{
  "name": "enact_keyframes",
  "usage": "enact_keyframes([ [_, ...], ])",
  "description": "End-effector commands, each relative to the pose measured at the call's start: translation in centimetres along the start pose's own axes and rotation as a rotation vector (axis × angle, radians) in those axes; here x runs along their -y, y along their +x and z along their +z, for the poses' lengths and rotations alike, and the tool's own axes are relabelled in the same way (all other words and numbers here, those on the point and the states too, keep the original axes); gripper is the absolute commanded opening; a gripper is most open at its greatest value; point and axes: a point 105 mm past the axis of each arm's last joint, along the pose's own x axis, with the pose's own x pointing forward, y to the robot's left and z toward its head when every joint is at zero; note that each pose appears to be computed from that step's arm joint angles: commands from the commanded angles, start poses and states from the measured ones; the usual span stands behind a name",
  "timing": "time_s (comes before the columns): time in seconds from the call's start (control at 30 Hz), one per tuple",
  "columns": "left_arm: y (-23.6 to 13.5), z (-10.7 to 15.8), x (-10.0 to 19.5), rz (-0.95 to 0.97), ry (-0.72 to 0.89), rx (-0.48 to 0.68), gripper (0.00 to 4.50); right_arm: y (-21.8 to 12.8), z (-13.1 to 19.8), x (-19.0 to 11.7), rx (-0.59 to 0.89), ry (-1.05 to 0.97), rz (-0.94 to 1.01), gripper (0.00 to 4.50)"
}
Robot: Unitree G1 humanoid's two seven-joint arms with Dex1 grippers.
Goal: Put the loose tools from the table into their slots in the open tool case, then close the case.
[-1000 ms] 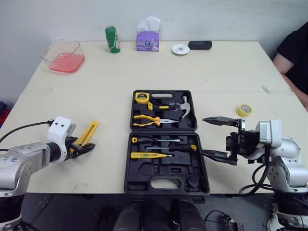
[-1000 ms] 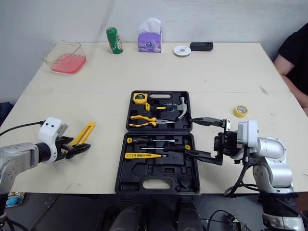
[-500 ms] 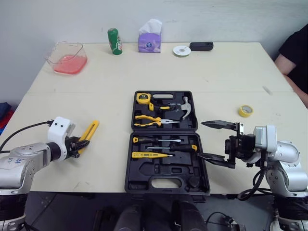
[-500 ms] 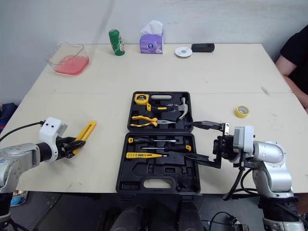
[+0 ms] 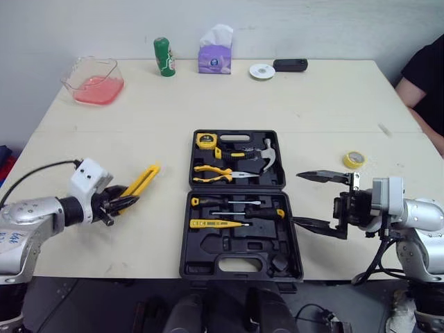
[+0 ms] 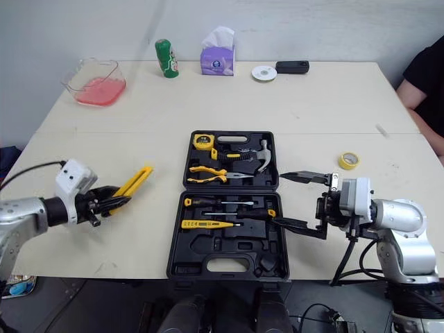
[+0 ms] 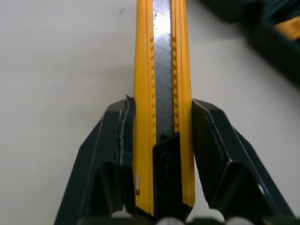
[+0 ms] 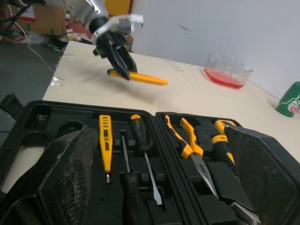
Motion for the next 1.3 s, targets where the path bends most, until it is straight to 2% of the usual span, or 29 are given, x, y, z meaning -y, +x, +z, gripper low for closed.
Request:
enact_keyframes([
  [0.03, -0.1, 3.1, 3.1, -0.189, 0.12, 0.069, 1.23, -0.9, 0.7, 0.4, -0.035, -0.035, -0.027, 4.5],
  [0.17, 0.9, 5.3, 7.3, -0.432, 0.2, 0.14, 1.23, -2.3, 0.2, 0.3, -0.09, -0.012, -0.065, 4.5],
  [0.3, 2.4, 6.0, 10.4, -0.609, 0.245, 0.137, 1.23, -4.0, -0.2, 0.3, -0.142, -0.002, -0.088, 4.5],
  [0.53, 4.8, 5.4, 12.7, -0.758, 0.331, 0.063, 1.23, -6.4, -0.9, -1.1, -0.202, 0.025, -0.104, 4.5],
  [0.7, 6.8, 4.4, 13.4, -0.769, 0.392, -0.026, 1.23, -7.7, -1.4, -2.5, -0.268, 0.019, -0.061, 4.5],
  [0.93, 9.2, 4.4, 15.2, -0.778, 0.415, -0.039, 1.23, -8.4, -1.6, -2.9, -0.269, 0.035, -0.104, 4.5],
  [1.3, 9.5, 2.9, 15.9, -0.758, 0.423, -0.129, 1.23, -7.3, -1.5, -3.0, -0.251, 0.044, -0.09, 4.5],
])
